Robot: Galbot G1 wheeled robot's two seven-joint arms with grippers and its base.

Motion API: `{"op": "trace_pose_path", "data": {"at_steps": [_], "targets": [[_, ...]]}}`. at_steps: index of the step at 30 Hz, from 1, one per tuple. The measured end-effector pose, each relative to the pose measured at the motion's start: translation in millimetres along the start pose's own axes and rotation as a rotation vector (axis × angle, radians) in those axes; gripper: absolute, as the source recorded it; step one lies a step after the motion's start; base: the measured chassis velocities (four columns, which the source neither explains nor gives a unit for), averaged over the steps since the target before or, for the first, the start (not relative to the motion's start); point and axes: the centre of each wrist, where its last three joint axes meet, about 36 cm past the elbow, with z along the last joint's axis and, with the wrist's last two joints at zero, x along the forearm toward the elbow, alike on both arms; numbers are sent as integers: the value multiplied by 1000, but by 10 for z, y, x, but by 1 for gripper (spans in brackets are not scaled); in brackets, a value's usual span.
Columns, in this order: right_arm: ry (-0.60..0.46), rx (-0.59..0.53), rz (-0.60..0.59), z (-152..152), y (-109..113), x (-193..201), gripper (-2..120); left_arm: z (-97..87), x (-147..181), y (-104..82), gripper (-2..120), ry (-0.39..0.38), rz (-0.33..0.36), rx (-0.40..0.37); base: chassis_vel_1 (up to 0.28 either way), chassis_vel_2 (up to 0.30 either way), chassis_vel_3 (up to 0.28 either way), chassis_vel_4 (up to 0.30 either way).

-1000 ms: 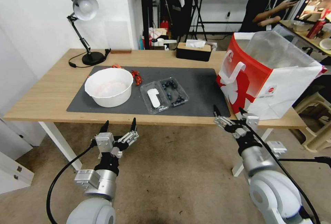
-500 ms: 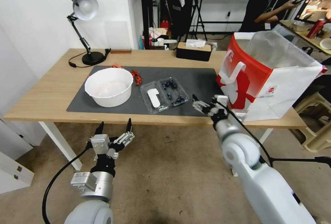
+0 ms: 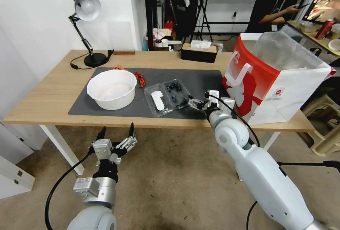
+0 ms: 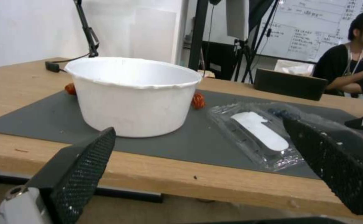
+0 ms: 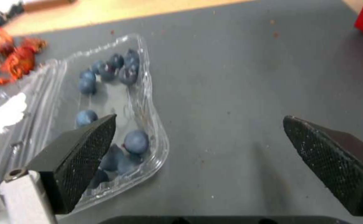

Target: Close the takeout container lid, then place the container into the takeout bag.

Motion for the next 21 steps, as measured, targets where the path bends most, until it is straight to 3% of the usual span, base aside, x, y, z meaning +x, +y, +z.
{"op": "trace_pose_path", "data": {"at_steps": [21], "targets": [[115,82,49,-256,34,-37,100,53,-37,11,100,2,-10,1,0,0,0,0]]}}
